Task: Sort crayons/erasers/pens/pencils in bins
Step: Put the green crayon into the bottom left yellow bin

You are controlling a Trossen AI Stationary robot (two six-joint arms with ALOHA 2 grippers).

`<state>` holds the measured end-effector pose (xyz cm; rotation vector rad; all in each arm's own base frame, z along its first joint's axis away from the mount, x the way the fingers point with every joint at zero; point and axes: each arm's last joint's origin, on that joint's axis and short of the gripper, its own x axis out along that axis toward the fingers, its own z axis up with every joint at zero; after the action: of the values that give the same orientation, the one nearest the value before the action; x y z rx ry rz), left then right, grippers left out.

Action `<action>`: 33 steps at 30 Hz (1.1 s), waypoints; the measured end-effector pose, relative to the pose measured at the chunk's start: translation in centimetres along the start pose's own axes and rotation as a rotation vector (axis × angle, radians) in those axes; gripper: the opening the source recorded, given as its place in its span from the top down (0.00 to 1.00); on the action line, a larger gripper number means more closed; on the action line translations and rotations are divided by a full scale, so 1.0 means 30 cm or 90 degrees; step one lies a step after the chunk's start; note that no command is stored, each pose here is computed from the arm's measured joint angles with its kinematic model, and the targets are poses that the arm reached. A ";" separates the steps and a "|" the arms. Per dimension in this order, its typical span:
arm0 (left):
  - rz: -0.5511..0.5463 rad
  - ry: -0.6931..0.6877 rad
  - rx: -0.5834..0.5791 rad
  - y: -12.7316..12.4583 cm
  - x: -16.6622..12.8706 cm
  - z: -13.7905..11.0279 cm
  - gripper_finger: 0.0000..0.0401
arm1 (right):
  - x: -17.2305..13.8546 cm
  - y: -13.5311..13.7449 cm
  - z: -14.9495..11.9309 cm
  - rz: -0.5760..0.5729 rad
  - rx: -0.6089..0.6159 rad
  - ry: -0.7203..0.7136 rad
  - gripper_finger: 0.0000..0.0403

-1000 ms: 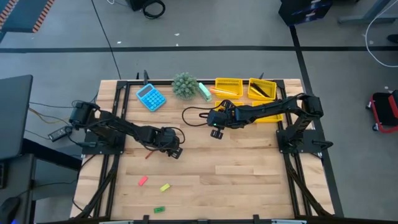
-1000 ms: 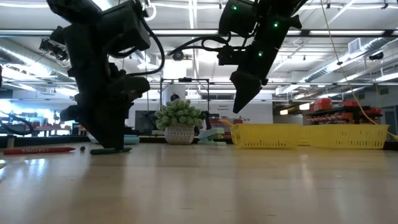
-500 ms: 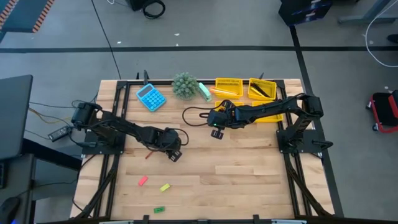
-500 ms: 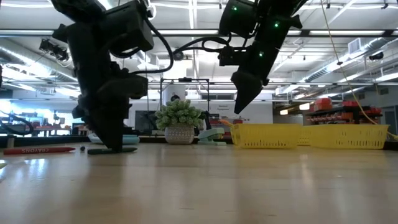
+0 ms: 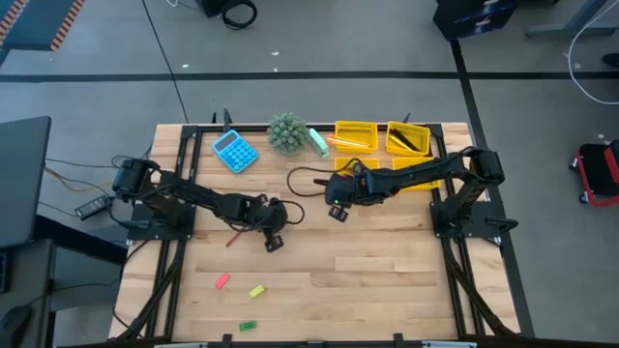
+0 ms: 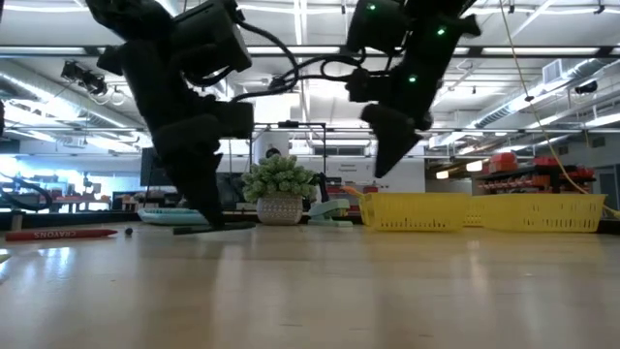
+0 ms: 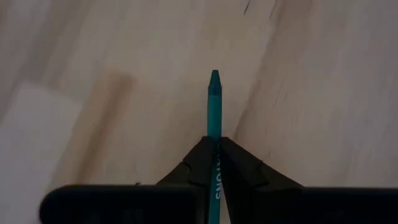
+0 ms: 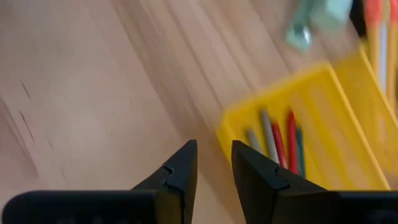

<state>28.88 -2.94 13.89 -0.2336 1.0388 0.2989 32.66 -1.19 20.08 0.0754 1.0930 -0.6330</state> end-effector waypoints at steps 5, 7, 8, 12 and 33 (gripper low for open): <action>-0.015 -0.032 0.073 0.019 -0.002 0.045 0.97 | -0.073 0.002 -0.068 -0.039 0.040 0.063 0.74; -0.019 -0.048 0.101 0.026 -0.007 0.072 0.98 | -0.116 0.015 -0.095 -0.037 0.050 0.069 0.74; -0.022 -0.056 0.114 0.029 -0.009 0.084 0.99 | -0.140 0.026 -0.108 -0.029 0.049 0.069 0.74; -0.042 -0.080 0.140 0.034 -0.021 0.138 0.98 | -0.237 0.062 -0.145 0.016 0.063 0.034 0.74; -0.368 -0.098 0.247 -0.426 -0.158 -0.079 0.89 | -0.384 0.272 -0.306 0.107 0.095 -0.076 0.74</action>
<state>29.21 -16.30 17.47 -0.1470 0.8168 -0.4003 25.99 13.90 23.45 0.2531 0.9122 -0.5603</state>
